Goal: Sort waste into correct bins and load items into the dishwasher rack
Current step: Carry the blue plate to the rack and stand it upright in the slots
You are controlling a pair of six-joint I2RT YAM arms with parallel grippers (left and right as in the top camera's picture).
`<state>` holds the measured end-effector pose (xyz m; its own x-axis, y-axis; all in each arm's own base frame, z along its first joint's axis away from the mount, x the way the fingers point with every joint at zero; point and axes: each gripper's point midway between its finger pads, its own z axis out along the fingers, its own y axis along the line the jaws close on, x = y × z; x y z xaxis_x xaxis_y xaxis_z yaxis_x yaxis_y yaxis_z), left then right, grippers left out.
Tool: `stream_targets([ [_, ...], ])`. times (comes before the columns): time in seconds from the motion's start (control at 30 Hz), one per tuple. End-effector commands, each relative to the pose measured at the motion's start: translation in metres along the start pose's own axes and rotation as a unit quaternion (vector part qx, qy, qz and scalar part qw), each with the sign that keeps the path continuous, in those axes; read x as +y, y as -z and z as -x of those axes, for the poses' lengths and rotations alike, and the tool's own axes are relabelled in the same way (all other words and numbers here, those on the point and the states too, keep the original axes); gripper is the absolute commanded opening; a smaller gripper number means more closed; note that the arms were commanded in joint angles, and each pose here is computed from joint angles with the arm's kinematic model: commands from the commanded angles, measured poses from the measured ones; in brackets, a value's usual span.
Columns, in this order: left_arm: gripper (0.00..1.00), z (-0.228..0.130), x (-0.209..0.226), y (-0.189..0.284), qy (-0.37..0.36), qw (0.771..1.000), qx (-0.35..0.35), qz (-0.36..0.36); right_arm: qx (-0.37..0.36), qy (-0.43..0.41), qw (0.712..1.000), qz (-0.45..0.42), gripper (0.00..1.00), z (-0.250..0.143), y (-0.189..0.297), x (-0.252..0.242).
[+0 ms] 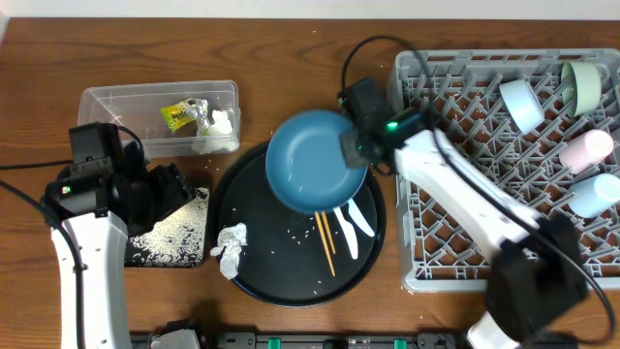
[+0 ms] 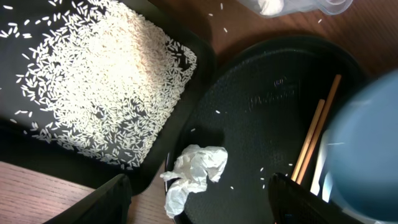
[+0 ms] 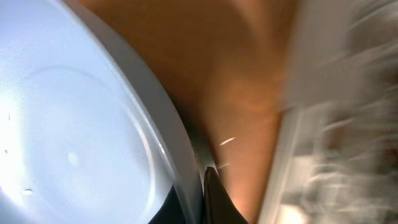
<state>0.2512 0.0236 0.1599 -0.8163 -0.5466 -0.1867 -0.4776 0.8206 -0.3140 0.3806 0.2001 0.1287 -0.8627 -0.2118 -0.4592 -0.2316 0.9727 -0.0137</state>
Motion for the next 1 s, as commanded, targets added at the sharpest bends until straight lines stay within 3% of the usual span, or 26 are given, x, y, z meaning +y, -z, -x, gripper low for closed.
stream_targets([
  [0.0,0.72,0.004,0.002,0.003,0.001,1.000,-0.006,0.006,-0.119,0.012,0.987,-0.105,0.01,0.051,0.070,-0.050],
  [0.17,0.72,0.004,0.002,0.003,0.001,1.000,-0.006,0.006,-0.186,-0.012,0.952,-0.245,0.01,0.068,0.132,-0.120],
  [0.33,0.72,0.004,0.002,0.003,0.001,1.000,-0.006,0.006,-0.196,-0.042,0.917,-0.343,0.01,0.069,0.166,-0.185],
  [0.5,0.72,0.004,0.002,0.003,0.001,1.000,-0.006,0.006,-0.178,-0.104,0.854,-0.478,0.01,0.053,0.194,-0.254],
  [0.67,0.72,0.004,0.002,0.003,0.001,1.000,-0.006,0.006,-0.141,-0.124,0.792,-0.580,0.01,0.038,0.208,-0.284],
  [0.97,0.72,0.002,0.002,0.003,0.002,1.000,-0.004,0.006,-0.098,-0.095,0.788,-0.600,0.01,0.037,0.174,-0.286],
])
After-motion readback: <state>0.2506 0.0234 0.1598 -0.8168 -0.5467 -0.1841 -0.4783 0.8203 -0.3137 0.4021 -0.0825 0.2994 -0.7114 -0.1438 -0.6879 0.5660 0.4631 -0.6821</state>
